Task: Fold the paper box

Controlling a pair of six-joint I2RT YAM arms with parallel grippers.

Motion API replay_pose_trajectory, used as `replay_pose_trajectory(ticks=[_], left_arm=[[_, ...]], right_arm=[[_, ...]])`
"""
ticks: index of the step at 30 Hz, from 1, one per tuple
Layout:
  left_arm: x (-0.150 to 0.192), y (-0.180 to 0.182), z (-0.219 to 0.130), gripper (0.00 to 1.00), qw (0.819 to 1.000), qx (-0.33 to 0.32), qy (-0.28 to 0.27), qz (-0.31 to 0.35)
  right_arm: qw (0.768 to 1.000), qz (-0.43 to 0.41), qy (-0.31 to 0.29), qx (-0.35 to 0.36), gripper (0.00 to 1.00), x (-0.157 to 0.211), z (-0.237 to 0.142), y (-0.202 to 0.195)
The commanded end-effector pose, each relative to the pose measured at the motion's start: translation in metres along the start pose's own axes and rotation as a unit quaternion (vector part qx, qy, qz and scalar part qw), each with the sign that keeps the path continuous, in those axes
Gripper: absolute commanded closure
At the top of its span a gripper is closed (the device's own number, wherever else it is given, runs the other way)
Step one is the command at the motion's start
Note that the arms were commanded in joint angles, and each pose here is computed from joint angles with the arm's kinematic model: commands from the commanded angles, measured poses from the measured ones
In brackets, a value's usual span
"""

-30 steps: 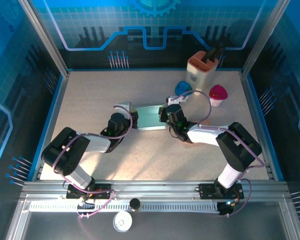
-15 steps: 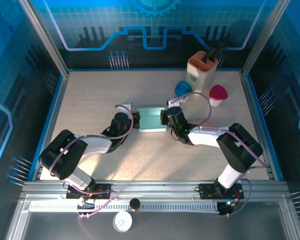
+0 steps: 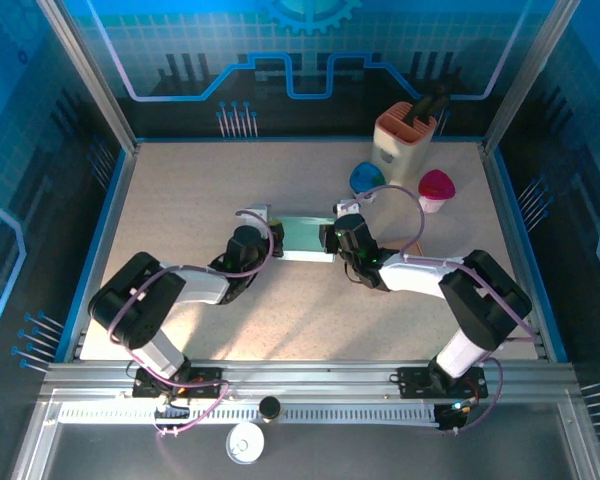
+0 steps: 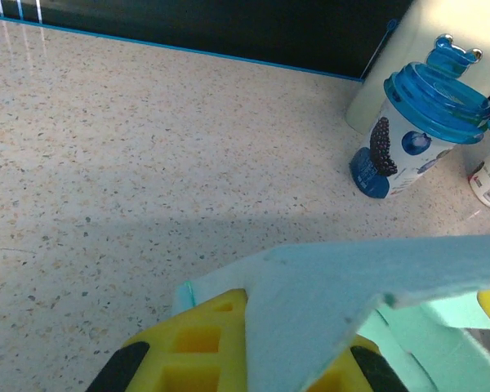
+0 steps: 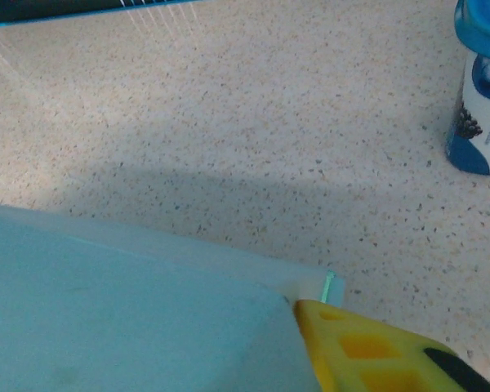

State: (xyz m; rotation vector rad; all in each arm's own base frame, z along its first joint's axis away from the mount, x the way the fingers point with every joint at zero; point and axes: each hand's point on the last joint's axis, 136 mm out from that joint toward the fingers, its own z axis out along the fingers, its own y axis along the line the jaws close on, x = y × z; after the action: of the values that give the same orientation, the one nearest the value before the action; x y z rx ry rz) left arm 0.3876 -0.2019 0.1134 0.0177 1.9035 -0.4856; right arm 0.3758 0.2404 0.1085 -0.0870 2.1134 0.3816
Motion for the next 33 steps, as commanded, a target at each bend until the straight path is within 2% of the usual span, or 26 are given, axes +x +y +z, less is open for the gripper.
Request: replay_pose_trajectory(ticks=[1,10,14,17,22,26,33], left_arm=[[0.019,-0.009,-0.001,1.0,1.0,0.02,0.012,0.012],[0.02,-0.01,-0.006,1.0,0.999,0.006,0.001,0.032],[0.019,-0.01,-0.008,1.0,0.999,-0.001,-0.004,0.035],[0.02,-0.009,-0.009,1.0,0.999,-0.004,-0.007,0.033],[0.021,-0.011,-0.011,1.0,0.999,-0.009,-0.011,0.035],[0.022,-0.013,-0.014,1.0,0.999,-0.018,-0.018,0.042],[0.025,-0.012,-0.019,1.0,0.997,-0.046,-0.036,0.048]], right_arm=[[0.999,0.025,0.031,-0.034,0.64,-0.002,-0.006,0.013],[0.993,0.059,0.083,-0.066,0.44,0.002,-0.025,0.023],[0.99,0.086,0.098,-0.057,0.37,0.003,-0.044,0.018],[0.987,0.119,0.099,-0.051,0.36,0.005,-0.061,0.012],[0.974,0.211,0.065,-0.054,0.37,-0.003,-0.094,0.005],[0.948,0.309,0.031,-0.069,0.36,-0.017,-0.108,0.011],[0.873,0.481,0.033,-0.068,0.37,-0.029,-0.103,0.027]])
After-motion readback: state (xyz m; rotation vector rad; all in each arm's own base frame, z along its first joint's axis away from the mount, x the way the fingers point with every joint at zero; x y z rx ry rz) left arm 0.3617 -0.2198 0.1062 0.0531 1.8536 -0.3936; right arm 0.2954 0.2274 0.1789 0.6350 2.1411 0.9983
